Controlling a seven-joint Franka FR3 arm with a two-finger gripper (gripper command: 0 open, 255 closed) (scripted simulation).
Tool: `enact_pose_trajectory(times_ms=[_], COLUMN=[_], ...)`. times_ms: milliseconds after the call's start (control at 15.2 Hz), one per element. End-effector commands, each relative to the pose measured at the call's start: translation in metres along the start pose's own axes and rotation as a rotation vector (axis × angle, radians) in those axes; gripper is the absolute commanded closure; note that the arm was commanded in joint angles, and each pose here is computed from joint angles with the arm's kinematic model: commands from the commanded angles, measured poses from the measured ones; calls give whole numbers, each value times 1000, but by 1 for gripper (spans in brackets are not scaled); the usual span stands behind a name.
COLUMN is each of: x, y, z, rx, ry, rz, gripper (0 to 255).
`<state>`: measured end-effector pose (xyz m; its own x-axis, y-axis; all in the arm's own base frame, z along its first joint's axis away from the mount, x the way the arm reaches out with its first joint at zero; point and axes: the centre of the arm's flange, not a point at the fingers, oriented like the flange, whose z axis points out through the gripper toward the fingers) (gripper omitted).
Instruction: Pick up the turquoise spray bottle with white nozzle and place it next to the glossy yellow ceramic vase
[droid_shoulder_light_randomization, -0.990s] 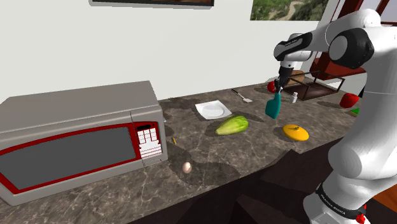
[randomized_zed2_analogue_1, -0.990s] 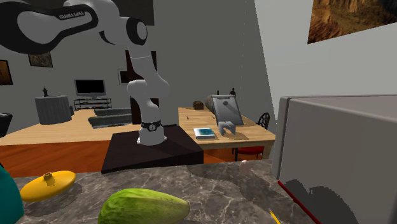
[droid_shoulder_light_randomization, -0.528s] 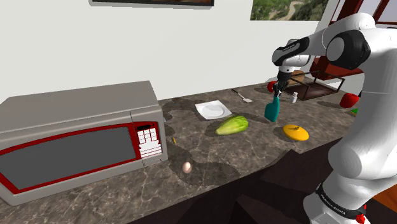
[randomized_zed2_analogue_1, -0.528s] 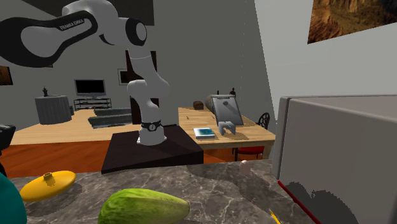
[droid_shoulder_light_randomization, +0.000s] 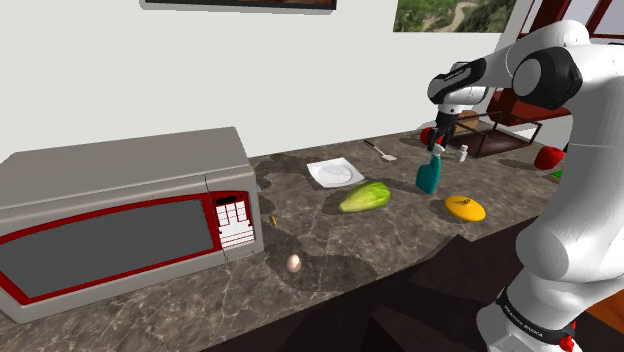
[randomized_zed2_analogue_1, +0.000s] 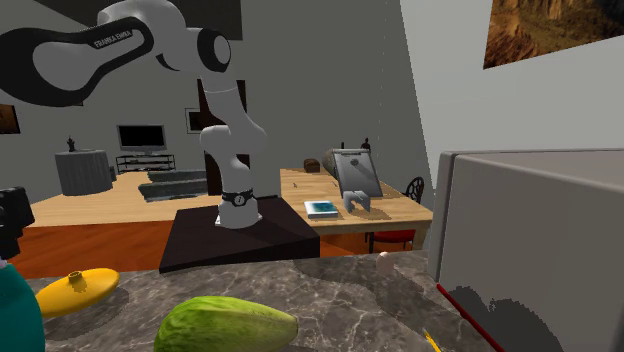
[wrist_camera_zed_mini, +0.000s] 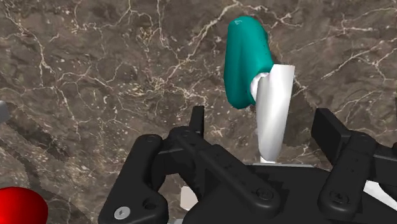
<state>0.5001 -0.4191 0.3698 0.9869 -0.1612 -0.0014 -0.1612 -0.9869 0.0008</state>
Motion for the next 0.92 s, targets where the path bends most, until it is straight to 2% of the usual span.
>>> enact_pose_trajectory(times_ms=[0,132,396,858], x=[0,0,0,0], y=[0,0,0,0], z=[0,0,-50,-50], rx=[0,0,0,0], ry=[0,0,0,0], rz=[0,0,0,0], gripper=[0,0,0,0])
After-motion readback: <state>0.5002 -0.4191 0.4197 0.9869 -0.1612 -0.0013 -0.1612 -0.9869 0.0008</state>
